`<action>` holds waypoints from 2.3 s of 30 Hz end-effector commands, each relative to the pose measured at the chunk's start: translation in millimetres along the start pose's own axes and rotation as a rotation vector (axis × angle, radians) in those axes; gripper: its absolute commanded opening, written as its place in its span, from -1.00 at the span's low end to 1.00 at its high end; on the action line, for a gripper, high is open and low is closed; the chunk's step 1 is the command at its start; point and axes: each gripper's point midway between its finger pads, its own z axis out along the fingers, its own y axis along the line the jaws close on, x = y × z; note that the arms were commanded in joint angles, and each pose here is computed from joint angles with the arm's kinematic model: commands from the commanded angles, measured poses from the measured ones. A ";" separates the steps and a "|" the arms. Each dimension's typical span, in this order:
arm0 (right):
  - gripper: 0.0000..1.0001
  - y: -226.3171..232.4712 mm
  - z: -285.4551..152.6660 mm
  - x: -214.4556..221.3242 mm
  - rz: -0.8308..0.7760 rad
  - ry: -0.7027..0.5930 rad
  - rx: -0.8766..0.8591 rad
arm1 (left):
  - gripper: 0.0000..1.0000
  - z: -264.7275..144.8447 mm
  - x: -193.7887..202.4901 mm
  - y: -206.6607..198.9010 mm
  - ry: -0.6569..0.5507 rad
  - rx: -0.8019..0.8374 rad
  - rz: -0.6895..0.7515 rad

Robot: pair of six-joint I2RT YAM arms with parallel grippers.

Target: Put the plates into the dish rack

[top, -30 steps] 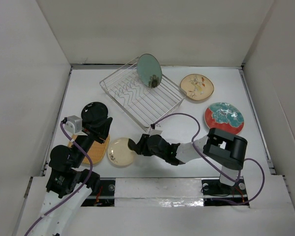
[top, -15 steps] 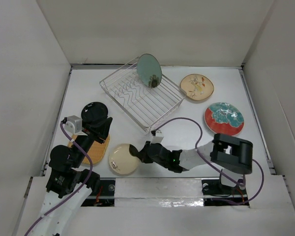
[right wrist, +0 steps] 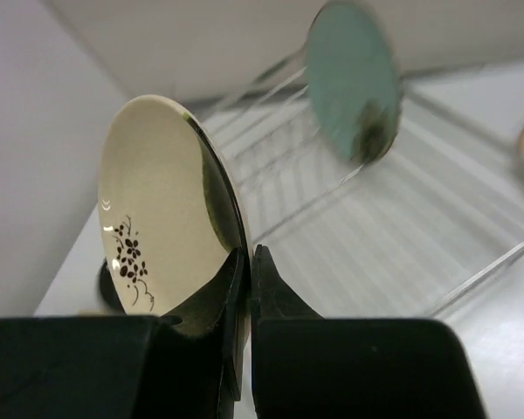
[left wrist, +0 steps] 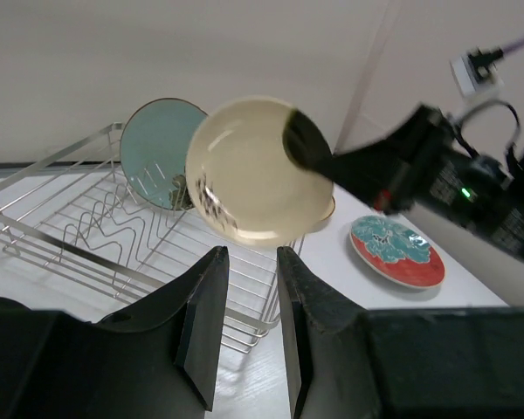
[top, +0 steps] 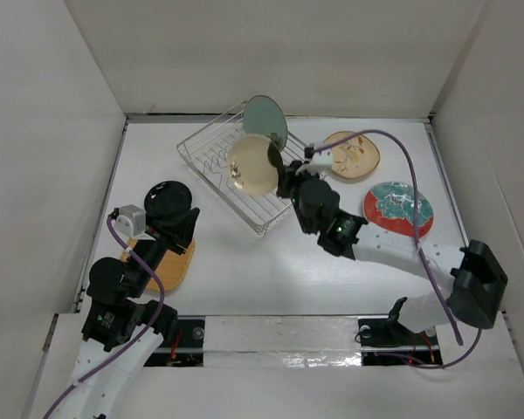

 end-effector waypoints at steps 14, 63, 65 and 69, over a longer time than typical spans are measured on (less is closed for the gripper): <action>-1.00 -52.6 209.7 -95.9 -0.643 -0.321 0.308 | -0.48 6.2 -11.1 -3.3 -0.023 0.010 0.014; -0.47 188.8 -30.2 172.3 0.030 0.483 -0.464 | -0.80 -31.2 -65.1 21.0 -0.283 -0.166 -0.018; -0.23 194.7 -41.0 207.3 0.080 0.557 -0.423 | -0.64 -35.1 -67.5 20.4 -0.299 -0.163 -0.017; 0.12 187.8 -48.8 249.7 0.240 0.644 -0.347 | -0.42 -36.6 -69.1 17.4 -0.306 -0.148 -0.014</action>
